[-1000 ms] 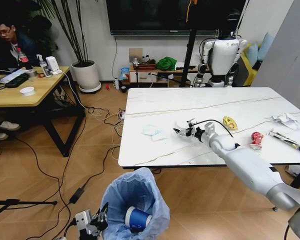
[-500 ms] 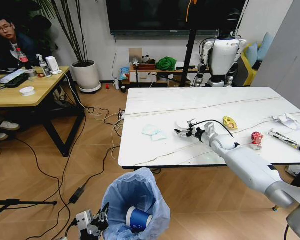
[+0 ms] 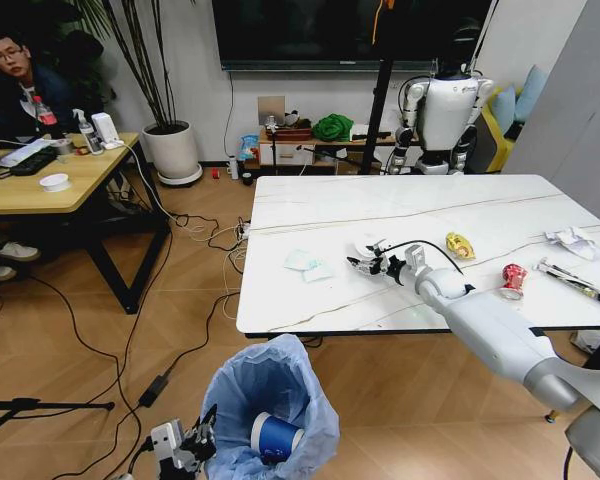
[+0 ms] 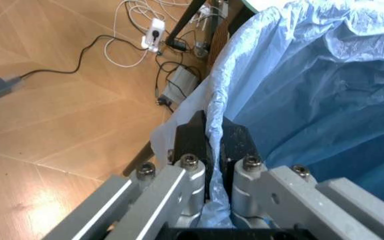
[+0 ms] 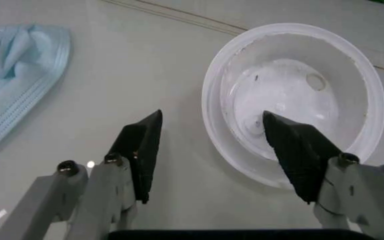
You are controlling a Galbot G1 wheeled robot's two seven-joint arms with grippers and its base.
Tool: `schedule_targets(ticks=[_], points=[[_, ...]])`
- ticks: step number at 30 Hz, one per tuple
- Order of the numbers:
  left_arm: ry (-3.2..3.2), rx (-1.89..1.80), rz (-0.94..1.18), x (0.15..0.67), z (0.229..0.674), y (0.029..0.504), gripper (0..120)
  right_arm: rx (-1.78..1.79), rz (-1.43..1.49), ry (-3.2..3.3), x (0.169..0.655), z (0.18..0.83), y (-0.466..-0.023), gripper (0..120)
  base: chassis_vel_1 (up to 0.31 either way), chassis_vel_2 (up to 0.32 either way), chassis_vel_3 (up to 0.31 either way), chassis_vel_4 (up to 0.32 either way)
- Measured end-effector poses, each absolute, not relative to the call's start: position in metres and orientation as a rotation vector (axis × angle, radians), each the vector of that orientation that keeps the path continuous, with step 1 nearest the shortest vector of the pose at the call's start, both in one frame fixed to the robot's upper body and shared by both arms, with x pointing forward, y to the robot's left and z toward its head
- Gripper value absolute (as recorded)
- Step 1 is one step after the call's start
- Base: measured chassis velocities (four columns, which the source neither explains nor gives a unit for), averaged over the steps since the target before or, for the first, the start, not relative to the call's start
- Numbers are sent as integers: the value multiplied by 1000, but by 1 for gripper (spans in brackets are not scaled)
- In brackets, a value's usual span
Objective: Pick up the trash bin and place the trash from the table into it.
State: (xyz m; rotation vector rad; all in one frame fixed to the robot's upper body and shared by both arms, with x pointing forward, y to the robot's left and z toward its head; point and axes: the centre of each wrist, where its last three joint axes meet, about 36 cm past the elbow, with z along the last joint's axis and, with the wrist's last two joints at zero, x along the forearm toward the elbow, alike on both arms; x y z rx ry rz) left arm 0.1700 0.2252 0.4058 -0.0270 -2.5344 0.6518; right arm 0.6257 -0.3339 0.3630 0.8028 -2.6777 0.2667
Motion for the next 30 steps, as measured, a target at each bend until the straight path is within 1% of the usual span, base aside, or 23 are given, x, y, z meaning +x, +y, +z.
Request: schedule_targets(ticks=[2, 5, 6, 7, 8, 9, 10, 12, 13, 14, 17, 28, 30], points=[[-2534, -28, 652, 170, 406, 225, 0, 803, 267, -2678, 625, 363, -334, 51, 0, 0, 0, 0], [-2535, -28, 652, 170, 406, 225, 0, 802, 269, -2679, 625, 364, -336, 35, 0, 0, 0, 0], [-2535, -28, 652, 170, 406, 225, 0, 802, 269, -2679, 625, 364, -336, 32, 0, 0, 0, 0], [-2535, -28, 652, 170, 406, 225, 0, 802, 269, -2679, 625, 364, -336, 32, 0, 0, 0, 0], [-2534, -28, 652, 170, 406, 225, 0, 803, 268, -2681, 625, 365, -336, 28, 0, 0, 0, 0], [-2534, -29, 652, 170, 406, 224, 0, 805, 268, -2679, 625, 366, -335, 22, 0, 0, 0, 0], [-2534, -29, 652, 170, 406, 224, 0, 805, 268, -2679, 625, 366, -335, 22, 0, 0, 0, 0], [-2536, -31, 651, 170, 406, 225, 0, 807, 268, -2679, 625, 367, -334, 13, 0, 0, 0, 0], [-2537, -33, 650, 170, 407, 225, 0, 810, 267, -2679, 625, 367, -333, 7, 0, 0, 0, 0], [-2537, -34, 650, 170, 407, 225, 0, 811, 266, -2680, 625, 368, -332, 3, 0, 0, 0, 0], [-2539, -38, 650, 171, 407, 226, 0, 815, 261, -2683, 624, 371, -331, 0, 0, 0, 0, 0], [-2534, -74, 651, 174, 408, 224, 0, 816, 247, -2715, 608, 392, -333, 0, 0, 0, 0, 0], [-2531, -87, 649, 176, 407, 223, 0, 830, 234, -2740, 596, 406, -334, 0, 0, 0, 0, 0]])
